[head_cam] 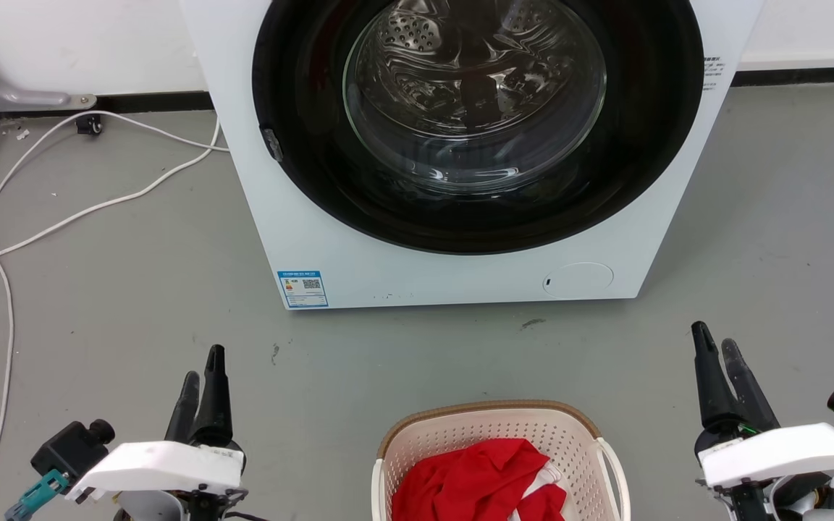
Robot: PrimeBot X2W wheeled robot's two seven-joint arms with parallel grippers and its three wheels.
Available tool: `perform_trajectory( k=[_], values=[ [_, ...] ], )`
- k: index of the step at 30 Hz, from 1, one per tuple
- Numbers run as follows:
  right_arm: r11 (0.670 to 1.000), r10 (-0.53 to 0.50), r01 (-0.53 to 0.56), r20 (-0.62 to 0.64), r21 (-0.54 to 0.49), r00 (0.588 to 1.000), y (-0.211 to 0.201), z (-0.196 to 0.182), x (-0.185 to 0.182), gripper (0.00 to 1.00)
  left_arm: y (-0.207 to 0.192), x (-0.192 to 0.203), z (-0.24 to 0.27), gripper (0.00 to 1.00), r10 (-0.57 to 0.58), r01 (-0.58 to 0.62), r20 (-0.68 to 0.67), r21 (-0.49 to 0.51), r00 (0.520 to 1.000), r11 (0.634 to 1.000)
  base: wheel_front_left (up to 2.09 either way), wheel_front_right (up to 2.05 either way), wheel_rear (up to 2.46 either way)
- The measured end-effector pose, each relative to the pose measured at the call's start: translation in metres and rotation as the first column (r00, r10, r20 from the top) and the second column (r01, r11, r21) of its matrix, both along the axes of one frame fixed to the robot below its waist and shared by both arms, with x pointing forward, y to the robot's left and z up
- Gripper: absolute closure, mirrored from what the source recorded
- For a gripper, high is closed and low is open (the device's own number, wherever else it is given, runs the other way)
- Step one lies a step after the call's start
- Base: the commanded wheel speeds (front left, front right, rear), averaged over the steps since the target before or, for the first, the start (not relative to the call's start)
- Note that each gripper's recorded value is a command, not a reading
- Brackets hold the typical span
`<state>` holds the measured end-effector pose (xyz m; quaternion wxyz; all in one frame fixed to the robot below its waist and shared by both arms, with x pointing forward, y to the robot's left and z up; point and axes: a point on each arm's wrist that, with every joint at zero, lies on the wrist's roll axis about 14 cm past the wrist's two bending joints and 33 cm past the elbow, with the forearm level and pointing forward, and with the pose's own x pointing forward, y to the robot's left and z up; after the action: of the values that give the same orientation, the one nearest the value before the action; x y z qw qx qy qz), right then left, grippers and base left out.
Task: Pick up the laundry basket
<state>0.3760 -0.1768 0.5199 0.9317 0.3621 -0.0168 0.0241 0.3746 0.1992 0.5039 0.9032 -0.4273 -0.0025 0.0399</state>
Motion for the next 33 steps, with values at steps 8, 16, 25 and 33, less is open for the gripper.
perform_trajectory(
  k=[8, 16, 25, 33],
  values=[
    [0.992, 0.001, 0.002, 0.025, -0.125, 1.0, 0.002, 0.004, -0.002, 0.0, 0.0, -0.002, 0.004, 0.0, 0.007, -0.008, 0.008, 0.122, 1.0, 0.992, 0.0, 0.0, 0.0],
    [0.971, 0.006, 0.007, 0.055, -0.239, 0.998, 0.004, 0.01, -0.004, 0.0, -0.002, -0.005, 0.008, 0.0, 0.003, -0.008, 0.025, 0.229, 1.0, 0.973, 0.0, 0.0, 0.0],
    [0.936, 0.013, 0.018, 0.085, -0.351, 0.996, 0.006, 0.015, -0.007, 0.0, -0.003, -0.008, 0.01, 0.0, -0.006, -0.008, 0.042, 0.329, 0.999, 0.944, 0.0, 0.0, 0.0],
    [0.897, 0.022, 0.029, 0.11, -0.441, 0.994, 0.008, 0.019, -0.009, 0.0, -0.004, -0.009, 0.011, 0.0, -0.016, -0.006, 0.05, 0.412, 0.999, 0.911, 0.0, 0.0, 0.0]
  ],
)
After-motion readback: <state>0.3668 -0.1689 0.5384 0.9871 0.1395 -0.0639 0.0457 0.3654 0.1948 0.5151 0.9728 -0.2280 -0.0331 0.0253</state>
